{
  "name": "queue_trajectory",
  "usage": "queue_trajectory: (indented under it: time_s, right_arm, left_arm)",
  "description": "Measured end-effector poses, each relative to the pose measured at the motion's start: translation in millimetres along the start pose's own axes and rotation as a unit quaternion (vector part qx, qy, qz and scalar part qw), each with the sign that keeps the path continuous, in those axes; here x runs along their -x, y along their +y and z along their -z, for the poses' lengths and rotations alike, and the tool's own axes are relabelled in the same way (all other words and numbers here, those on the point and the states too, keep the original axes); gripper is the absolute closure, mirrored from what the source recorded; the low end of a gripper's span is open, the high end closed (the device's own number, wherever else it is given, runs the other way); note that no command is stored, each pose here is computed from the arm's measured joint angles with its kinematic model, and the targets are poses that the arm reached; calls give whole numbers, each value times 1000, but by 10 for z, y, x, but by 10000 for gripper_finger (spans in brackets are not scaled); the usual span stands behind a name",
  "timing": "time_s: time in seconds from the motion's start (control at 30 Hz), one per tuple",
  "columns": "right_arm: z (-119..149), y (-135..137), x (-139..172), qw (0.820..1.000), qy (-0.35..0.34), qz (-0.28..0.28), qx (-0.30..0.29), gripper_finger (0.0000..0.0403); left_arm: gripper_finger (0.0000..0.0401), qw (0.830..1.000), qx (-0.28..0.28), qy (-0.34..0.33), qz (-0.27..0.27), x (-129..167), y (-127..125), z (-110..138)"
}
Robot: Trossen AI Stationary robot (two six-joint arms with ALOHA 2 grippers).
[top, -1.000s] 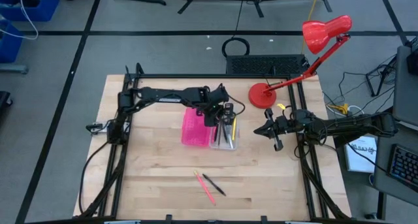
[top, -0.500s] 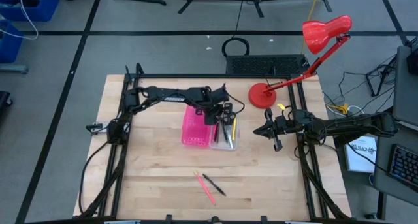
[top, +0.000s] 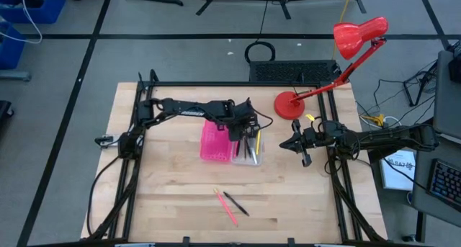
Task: Pick & place school supplies into a supply box
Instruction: Put the brown pencil into the supply box, then put the pink pencil into the supply box
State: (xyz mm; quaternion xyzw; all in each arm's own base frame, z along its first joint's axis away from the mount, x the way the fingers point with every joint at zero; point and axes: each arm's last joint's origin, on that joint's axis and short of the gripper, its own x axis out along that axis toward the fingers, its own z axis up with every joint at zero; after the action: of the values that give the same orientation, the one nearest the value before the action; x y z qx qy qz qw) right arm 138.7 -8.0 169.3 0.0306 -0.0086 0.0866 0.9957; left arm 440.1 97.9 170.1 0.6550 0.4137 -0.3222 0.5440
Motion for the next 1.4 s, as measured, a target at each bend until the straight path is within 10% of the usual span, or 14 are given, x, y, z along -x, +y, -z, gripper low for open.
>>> queue_trajectory:
  time_s: [0.43, 0.73, 1.07, 1.4]
  right_arm:
    - [1, 1, 0, 1000, 1, -1, -15, 403]
    - [-6, 2, 0, 1000, -3, -2, -13, 403]
    - [-14, 4, 1, 1000, -7, -3, -11, 403]
    - [-17, 4, 1, 1000, -8, -3, -7, 403]
  left_arm:
    - [213, 998, -30, 36, -28, 101, 118, -168]
    - [212, 995, 40, 0, -97, 411, 240, -87]
    - [212, 995, 76, 6, -61, 340, 167, -75]
    - [256, 986, 99, -34, -128, 1421, 285, -574]
